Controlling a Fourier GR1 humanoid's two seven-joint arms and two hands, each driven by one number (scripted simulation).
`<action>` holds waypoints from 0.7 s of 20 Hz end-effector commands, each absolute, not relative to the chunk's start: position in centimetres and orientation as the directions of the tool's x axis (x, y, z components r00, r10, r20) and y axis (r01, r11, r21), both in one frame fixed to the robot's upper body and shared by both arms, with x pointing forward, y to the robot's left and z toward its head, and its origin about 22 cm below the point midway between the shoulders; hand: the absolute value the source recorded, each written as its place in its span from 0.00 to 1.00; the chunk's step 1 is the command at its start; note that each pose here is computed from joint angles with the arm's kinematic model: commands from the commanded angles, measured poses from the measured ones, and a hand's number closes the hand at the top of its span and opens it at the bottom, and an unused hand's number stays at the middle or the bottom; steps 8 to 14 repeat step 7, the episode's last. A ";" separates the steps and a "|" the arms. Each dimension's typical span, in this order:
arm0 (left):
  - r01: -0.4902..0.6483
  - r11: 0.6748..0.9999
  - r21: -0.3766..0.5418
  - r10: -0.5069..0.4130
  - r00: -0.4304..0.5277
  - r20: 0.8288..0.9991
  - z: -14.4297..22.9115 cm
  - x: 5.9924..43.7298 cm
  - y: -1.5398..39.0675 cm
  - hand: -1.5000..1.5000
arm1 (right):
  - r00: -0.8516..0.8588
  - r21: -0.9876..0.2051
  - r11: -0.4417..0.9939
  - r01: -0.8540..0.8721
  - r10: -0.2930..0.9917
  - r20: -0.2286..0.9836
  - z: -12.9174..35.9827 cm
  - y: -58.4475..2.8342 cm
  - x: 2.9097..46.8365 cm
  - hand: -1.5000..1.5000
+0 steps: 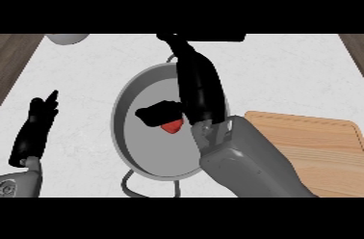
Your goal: Pick the bell pepper from the cutting board and place it in the pot
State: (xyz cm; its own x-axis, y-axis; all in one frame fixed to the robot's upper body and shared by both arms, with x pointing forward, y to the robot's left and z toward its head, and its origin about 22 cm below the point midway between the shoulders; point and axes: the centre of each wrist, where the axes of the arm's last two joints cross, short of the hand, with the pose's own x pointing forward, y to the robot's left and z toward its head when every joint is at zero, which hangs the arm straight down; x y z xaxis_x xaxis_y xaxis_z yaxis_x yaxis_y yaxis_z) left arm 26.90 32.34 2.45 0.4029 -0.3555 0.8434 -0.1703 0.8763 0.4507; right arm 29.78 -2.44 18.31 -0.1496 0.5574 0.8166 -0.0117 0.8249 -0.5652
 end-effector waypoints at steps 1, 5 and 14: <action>-0.167 0.884 0.437 -0.339 0.414 0.845 1.9 25.9 31.9 0.50 | -0.160 -0.393 0.913 0.106 0.406 0.900 18.1 -3.6 29.9 0.00; -0.177 0.880 0.441 -0.341 0.410 0.846 3.1 26.0 32.2 0.50 | -0.173 -0.321 0.923 0.214 0.359 0.917 16.4 -6.4 30.1 0.00; -0.192 0.871 0.453 -0.347 0.413 0.842 2.3 25.0 32.1 0.50 | -0.185 -0.299 0.923 0.242 0.346 0.920 20.1 -10.6 30.6 0.00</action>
